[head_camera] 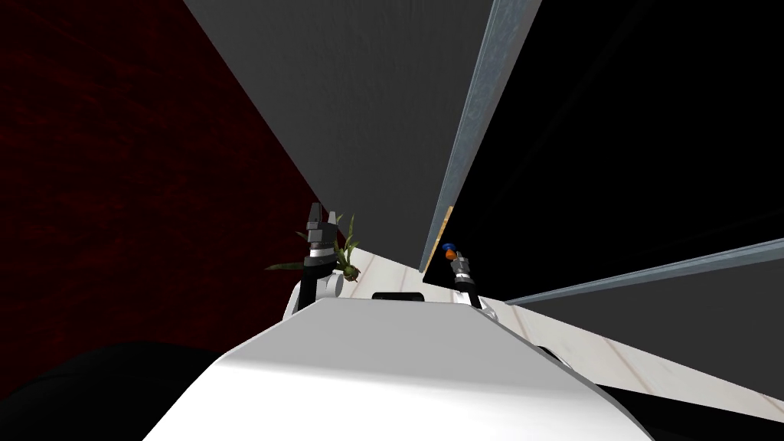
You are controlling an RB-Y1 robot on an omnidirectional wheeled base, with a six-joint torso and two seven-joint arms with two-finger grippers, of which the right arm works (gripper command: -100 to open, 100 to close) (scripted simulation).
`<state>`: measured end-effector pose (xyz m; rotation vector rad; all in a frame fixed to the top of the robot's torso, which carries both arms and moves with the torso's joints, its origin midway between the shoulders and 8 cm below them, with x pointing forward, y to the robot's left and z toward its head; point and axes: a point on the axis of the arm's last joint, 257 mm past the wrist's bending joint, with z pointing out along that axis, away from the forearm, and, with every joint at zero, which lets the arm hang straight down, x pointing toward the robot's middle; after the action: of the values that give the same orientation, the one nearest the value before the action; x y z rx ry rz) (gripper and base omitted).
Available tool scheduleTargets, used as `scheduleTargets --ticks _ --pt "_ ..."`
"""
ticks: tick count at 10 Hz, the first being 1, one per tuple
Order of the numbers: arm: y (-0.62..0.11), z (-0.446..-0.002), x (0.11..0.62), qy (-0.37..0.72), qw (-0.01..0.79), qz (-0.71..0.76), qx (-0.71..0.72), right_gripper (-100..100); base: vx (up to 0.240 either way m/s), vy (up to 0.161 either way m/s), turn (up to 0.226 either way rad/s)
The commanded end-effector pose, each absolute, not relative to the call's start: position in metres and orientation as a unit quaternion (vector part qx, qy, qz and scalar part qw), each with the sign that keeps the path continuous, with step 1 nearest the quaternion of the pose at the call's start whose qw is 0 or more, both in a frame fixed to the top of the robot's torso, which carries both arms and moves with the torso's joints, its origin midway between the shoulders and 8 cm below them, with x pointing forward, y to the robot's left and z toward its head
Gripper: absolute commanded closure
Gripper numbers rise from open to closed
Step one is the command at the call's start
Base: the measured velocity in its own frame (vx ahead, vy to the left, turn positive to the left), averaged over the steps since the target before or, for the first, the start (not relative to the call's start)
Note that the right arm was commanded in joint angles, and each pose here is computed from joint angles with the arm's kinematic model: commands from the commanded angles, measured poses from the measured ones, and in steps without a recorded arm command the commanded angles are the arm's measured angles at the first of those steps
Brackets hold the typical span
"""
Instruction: Pull the door open
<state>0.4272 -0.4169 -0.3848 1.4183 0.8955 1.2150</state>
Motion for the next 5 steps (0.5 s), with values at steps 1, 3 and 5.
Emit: scheduleTargets --ticks 1,3,5 --pt "-0.3915 -0.378 0.4389 0.363 0.493 0.531 0.585 100 -0.027 -0.009 0.044" --pt "-0.3915 -0.378 0.4389 0.363 0.493 0.531 0.585 100 -0.014 0.0 -0.011" --pt "-0.3947 -0.3785 0.4384 0.335 0.472 0.549 0.603 100 -0.036 -0.014 0.072"
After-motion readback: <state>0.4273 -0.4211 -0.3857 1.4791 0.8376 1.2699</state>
